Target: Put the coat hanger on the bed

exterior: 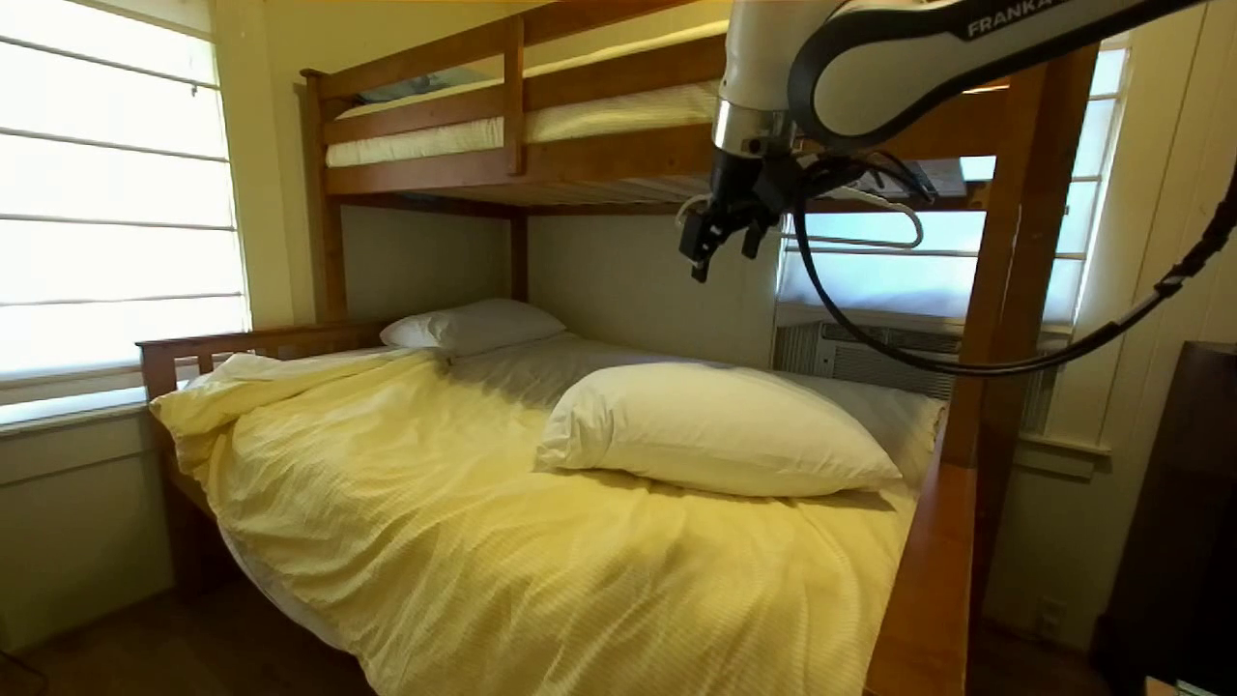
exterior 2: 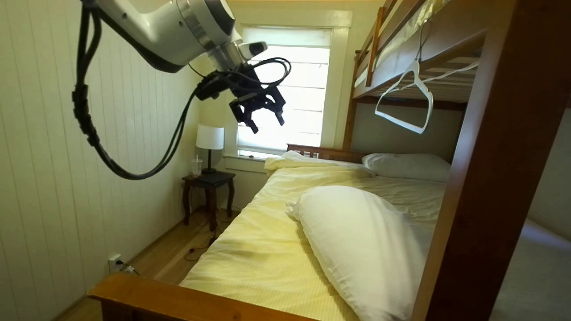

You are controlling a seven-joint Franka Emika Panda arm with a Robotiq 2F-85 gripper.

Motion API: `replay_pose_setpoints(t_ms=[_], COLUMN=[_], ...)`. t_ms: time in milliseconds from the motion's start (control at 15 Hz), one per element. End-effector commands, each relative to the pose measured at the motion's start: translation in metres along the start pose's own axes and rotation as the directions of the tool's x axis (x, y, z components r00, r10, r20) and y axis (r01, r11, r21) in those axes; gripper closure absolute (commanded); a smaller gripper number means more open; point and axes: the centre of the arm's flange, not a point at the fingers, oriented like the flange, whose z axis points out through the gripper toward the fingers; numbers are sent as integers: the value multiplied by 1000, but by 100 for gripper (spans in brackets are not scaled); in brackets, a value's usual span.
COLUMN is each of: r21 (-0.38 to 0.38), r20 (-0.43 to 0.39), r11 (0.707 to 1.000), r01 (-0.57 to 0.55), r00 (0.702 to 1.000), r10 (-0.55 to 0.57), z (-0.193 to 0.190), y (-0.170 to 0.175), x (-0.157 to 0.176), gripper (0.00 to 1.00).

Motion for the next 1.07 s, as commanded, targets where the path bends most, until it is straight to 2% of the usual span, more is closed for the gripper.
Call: replay_pose_setpoints(t_ms=[0, 133, 267, 333, 467, 667, 800, 1000], r21=[-120, -160, -210, -164, -171, -175, -227, -332], r20=[-92, -114, -129, -94, -94, -108, -171, -246], r11=[988, 973, 941, 968, 965, 967, 960, 929], r01=[-98, -166, -265, -188, -201, -184, -164, -163], r00=[992, 982, 962, 980, 978, 980, 977, 966], r10=[87, 149, 242, 175, 187, 167, 126, 82], z=[-2, 0, -1, 4, 6, 8, 2, -4], y=[43, 71, 101, 83, 92, 83, 101, 148], x=[13, 15, 13, 16, 16, 18, 26, 35], gripper=[0, 0, 0, 0, 0, 0, 0, 0])
